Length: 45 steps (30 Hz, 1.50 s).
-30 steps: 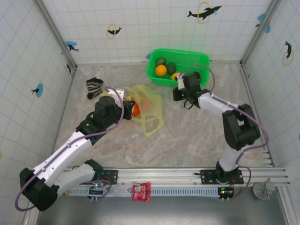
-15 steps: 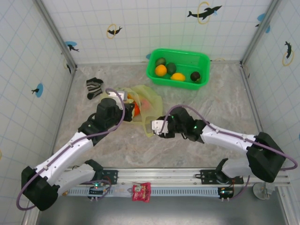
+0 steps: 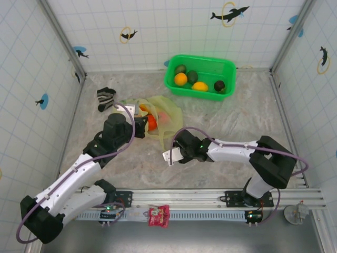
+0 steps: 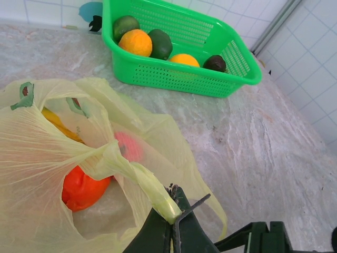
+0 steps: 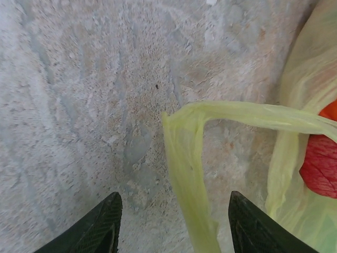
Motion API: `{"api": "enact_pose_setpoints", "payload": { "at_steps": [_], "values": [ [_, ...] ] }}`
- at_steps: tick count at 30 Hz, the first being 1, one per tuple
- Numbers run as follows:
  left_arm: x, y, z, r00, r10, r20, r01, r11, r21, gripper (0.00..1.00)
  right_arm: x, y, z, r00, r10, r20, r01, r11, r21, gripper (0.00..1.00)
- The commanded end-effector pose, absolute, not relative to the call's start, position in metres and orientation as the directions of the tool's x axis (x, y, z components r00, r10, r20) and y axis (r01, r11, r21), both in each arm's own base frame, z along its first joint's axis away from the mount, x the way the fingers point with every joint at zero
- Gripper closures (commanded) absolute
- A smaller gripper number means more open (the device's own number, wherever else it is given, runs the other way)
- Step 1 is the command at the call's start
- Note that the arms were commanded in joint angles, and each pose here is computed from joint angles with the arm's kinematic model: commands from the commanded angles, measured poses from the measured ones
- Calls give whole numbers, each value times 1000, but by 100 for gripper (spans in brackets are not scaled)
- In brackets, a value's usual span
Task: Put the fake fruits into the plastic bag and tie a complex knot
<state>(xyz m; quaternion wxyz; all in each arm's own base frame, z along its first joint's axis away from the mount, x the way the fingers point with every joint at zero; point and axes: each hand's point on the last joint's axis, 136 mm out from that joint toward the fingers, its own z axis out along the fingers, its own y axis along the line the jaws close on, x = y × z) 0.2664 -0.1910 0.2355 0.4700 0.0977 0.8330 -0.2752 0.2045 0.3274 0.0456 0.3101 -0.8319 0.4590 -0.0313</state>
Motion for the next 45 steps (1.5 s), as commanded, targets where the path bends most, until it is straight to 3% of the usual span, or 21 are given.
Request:
{"api": "enact_pose_setpoints", "payload": {
  "at_steps": [1, 6, 13, 17, 22, 25, 28, 31, 33, 39, 45],
  "values": [
    [266, -186, 232, -544, -101, -833, 404, 839, -365, 100, 219, 339, 48, 622, -770, -143, -669, -427, -608, 46],
    [267, -186, 235, -538, -103, -837, 408, 837, -366, 100, 222, 350, 39, 634, -768, -92, -635, -449, -629, 62],
    [265, -185, 235, -537, -106, -837, 407, 836, -367, 100, 219, 362, 31, 652, -755, -76, -626, -479, -615, 63],
    [265, -183, 237, -532, -109, -840, 405, 838, -365, 100, 218, 368, 29, 650, -756, -72, -633, -487, -602, 81],
    [264, -182, 240, -527, -111, -843, 406, 838, -364, 100, 213, 378, 50, 623, -760, -184, -687, -419, -593, 98],
    [264, -182, 252, -500, -121, -857, 417, 834, -361, 100, 221, 386, 86, 518, -769, -373, -781, -249, -572, 100],
    [265, -182, 276, -441, -135, -887, 449, 823, -348, 100, 253, 380, 148, 312, -717, -623, -856, 72, -512, 100],
    [271, -182, 302, -378, -145, -914, 458, 829, -321, 100, 293, 359, 215, 50, -524, -850, -871, 394, -294, 100],
    [276, -185, 323, -337, -161, -928, 476, 821, -316, 100, 316, 341, 253, -53, -348, -936, -834, 531, -150, 100],
    [296, -201, 378, -248, -178, -952, 520, 805, -286, 100, 368, 292, 366, -126, 14, -992, -663, 743, 95, 100],
    [302, -206, 444, -134, -249, -959, 565, 776, -280, 100, 391, 273, 458, -112, 90, -990, -542, 829, 137, 100]
  ]
}}
